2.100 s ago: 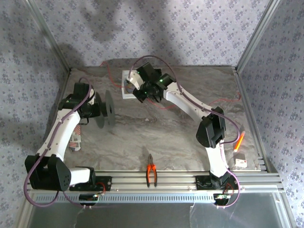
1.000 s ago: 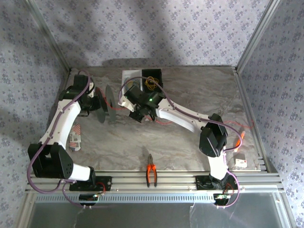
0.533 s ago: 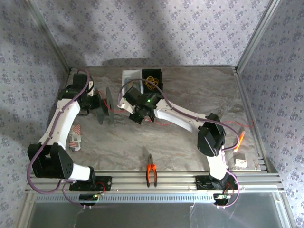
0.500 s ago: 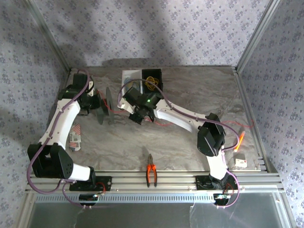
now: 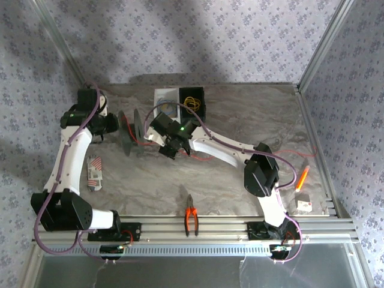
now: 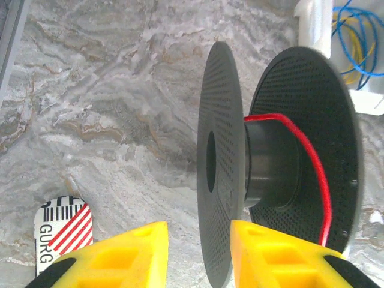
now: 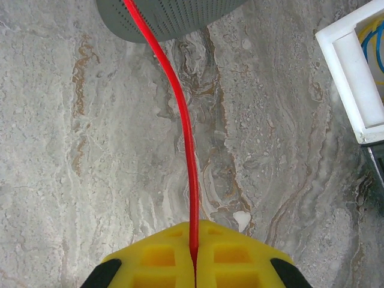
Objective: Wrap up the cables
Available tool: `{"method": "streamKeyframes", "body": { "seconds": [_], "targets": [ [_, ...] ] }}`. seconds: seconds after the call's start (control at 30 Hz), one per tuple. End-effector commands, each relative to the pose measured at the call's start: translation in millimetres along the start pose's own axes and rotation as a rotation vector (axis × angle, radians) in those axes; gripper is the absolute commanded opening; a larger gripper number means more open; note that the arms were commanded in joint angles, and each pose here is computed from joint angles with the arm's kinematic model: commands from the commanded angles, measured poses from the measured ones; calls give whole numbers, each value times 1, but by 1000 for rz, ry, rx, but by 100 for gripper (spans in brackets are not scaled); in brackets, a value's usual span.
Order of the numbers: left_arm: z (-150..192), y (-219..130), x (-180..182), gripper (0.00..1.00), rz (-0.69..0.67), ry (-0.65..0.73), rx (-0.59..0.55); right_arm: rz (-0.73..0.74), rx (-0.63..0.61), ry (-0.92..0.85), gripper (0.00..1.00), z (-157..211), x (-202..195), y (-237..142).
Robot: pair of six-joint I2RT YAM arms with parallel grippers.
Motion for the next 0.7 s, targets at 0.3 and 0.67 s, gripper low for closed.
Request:
{"method": "streamKeyframes", "body": {
  "seconds": [0.3, 0.67],
  "targets": [
    [-19, 23, -16, 64, 140, -26, -28, -15, 24, -26, 0, -5, 6, 2],
    [-28, 51, -16, 62, 115, -22, -8, -19, 30, -33, 0, -6, 9, 4]
  ]
}}
Point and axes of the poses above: each hand's point on the last joint's axis, 136 mm out from that joint toward the fingers, its own y axis out along the fingers, its own x axis along the line the jaws close on, z = x × y, the point moved 7 cm from there along -y, back along the fingers, and after that the axes turned 1 degree about y, right-handed, at the moved point
